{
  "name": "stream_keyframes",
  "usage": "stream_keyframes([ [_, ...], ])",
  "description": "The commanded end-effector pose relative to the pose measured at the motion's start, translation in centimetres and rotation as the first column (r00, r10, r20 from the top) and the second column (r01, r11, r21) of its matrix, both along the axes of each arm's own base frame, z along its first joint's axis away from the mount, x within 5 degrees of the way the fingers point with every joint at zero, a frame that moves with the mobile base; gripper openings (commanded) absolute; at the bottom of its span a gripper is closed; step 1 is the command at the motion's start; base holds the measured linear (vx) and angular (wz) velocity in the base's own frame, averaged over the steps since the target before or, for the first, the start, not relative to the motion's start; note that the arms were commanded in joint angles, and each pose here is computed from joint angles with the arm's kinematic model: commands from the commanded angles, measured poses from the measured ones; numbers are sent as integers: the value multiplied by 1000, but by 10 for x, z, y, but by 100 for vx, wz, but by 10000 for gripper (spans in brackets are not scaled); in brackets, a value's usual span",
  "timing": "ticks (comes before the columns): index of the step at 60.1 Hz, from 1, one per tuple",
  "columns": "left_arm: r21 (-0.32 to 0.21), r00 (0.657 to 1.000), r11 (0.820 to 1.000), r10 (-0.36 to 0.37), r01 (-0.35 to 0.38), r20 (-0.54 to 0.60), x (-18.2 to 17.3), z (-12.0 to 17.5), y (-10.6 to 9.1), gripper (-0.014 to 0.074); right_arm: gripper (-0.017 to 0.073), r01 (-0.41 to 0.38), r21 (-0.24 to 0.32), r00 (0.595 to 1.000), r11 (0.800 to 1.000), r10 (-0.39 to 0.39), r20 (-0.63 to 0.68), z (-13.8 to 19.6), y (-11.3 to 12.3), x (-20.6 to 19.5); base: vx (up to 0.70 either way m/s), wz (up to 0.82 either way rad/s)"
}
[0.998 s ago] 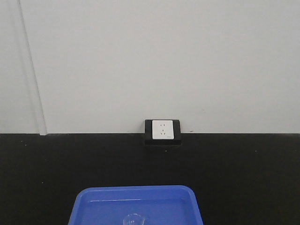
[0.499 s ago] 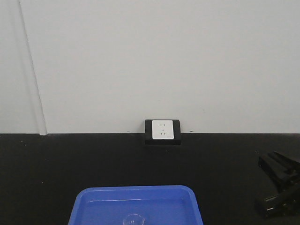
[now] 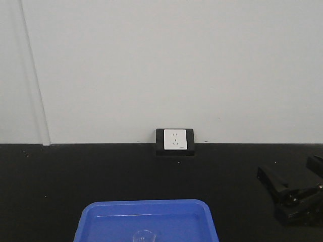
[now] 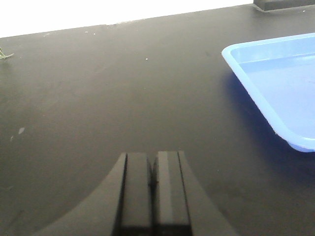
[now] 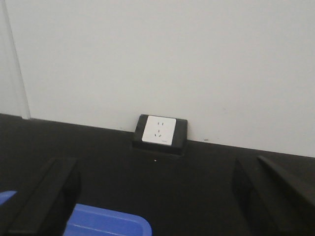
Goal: Move beaker to silver tray on left bench
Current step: 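Move the right gripper down over the glass beaker in the blue tray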
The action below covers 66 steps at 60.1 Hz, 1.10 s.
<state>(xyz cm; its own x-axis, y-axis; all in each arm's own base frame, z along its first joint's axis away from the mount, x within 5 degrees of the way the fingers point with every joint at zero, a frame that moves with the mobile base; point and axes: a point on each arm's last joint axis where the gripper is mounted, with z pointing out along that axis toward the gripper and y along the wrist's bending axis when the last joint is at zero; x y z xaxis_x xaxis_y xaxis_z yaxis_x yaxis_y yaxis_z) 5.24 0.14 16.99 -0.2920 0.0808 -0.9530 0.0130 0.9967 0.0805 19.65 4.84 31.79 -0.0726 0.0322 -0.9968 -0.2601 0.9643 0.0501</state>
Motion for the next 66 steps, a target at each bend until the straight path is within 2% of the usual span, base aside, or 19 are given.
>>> stream_keyframes([
  [1, -5, 998, 1000, -9, 10, 63, 2, 0, -1, 1, 723, -52, 139, 991, 989, 35, 126, 23, 6, 1, 0, 0],
  [3, -5, 998, 1000, -9, 10, 63, 2, 0, -1, 1, 721, -85, 175, 991, 981, 65, 120, 21, 12, 3, 0, 0],
  [6, -5, 998, 1000, -9, 10, 63, 2, 0, -1, 1, 715, -142, 177, 987, 974, 127, 96, 14, 24, 7, 0, 0],
  [8, -5, 998, 1000, -9, 10, 63, 2, 0, -1, 1, 708, -179, 151, 983, 972, 169, 77, 8, 33, 11, 0, 0],
  [11, -5, 998, 1000, -9, 10, 63, 2, 0, -1, 1, 696, -247, 84, 969, 965, 244, 34, -6, 49, 16, 0, 0],
  [15, -5, 998, 1000, -9, 10, 63, 2, 0, -1, 1, 678, -336, 9, 941, 942, 336, -39, -30, 71, 26, 0, 0],
  [18, -5, 998, 1000, -9, 10, 63, 2, 0, -1, 1, 662, -382, -10, 921, 924, 379, -91, -48, 83, 32, 0, 0],
  [33, -5, 998, 1000, -9, 10, 63, 2, 0, -1, 1, 576, -464, 36, 859, 885, 460, -223, -123, 111, 61, 0, 0],
  [40, -5, 998, 1000, -9, 10, 63, 2, 0, -1, 1, 554, -514, 62, 840, 856, 516, -167, -143, 120, 66, 0, 0],
  [45, -5, 998, 1000, -9, 10, 63, 2, 0, -1, 1, 548, -545, 62, 830, 836, 549, -102, -158, 125, 70, 0, 0],
  [49, -5, 998, 1000, -9, 10, 63, 2, 0, -1, 1, 548, -540, 69, 835, 839, 544, -79, -170, 126, 73, 0, 0],
  [55, -5, 998, 1000, -9, 10, 63, 2, 0, -1, 1, 548, -494, 110, 859, 862, 504, -91, -186, 124, 78, 0, 0],
  [60, -5, 998, 1000, -9, 10, 63, 2, 0, -1, 1, 548, -466, 123, 872, 876, 479, -104, -197, 123, 82, 0, 0],
  [66, -5, 998, 1000, -9, 10, 63, 2, 0, -1, 1, 548, -472, 123, 869, 873, 484, -102, -201, 127, 87, 0, 0],
])
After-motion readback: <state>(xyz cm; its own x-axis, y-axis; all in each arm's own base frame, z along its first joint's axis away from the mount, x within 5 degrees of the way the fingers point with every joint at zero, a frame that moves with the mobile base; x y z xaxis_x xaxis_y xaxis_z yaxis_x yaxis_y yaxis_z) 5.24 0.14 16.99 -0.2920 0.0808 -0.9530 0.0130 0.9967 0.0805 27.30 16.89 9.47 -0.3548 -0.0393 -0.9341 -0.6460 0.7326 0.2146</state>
